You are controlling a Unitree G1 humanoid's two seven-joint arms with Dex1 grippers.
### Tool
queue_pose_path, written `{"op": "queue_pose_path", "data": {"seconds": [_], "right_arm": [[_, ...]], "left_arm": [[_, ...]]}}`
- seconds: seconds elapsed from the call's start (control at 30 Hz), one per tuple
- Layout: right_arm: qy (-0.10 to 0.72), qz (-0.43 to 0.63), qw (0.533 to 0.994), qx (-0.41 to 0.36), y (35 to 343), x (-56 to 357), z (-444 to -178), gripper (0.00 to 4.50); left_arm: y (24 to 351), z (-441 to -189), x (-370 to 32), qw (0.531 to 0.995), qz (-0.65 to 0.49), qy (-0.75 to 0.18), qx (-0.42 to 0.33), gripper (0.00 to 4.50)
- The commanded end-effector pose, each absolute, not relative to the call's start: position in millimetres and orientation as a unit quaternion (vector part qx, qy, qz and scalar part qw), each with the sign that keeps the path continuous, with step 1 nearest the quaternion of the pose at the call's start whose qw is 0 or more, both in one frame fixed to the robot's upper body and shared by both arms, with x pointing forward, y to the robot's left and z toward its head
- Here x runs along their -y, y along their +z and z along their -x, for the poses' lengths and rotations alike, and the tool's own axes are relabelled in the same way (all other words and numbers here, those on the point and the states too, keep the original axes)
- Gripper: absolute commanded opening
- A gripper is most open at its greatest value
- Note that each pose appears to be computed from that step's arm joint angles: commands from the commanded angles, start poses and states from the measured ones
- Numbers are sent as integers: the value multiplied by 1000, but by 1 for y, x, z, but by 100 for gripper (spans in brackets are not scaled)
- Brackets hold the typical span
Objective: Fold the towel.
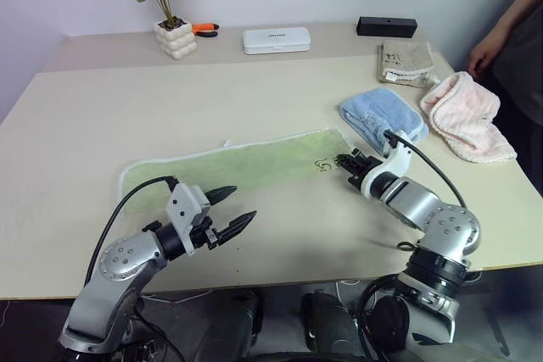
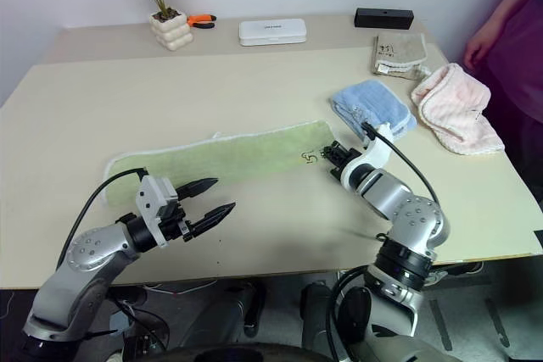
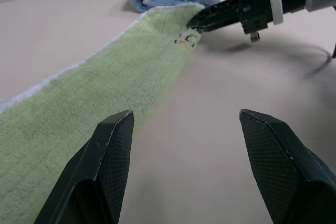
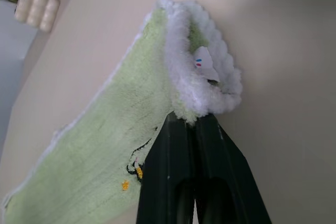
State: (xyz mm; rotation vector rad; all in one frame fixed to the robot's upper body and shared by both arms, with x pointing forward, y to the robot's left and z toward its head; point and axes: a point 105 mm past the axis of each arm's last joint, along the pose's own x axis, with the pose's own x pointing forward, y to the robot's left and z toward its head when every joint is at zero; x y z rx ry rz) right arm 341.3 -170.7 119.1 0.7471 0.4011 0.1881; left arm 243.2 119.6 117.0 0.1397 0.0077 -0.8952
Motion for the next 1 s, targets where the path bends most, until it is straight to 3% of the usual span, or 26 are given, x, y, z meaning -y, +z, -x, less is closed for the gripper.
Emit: {"op": "queue_pose_path", "data": {"seconds": [0.03,0.17,0.23,0.33,0.5,0.67,0.87,0.97,1.0], "right_arm": [[101,-314,933,-148,146,191,-331,3],[147,-201,960,-127,168,193,-323,3],[236,-62,965,-94,193,162,-317,3],[340,62,936,-72,198,121,-304,3],[456,119,878,-86,172,64,-291,3],[446,124,879,-116,143,45,-308,3],[449,131,875,-123,128,42,-310,3],[469,114,868,-113,134,40,-305,80],[476,114,865,-107,136,40,-303,134]], "left_arm": [[121,-244,-120,898,-75,-434,12,326],[118,-248,-121,897,-74,-435,10,326],[117,-251,-122,898,-75,-434,11,326],[116,-252,-125,899,-76,-430,10,326],[115,-251,-127,902,-80,-424,8,326],[114,-248,-127,908,-80,-411,7,326],[111,-243,-131,915,-75,-395,0,326],[112,-244,-130,916,-73,-394,1,326],[112,-244,-130,916,-72,-394,1,326]]}}
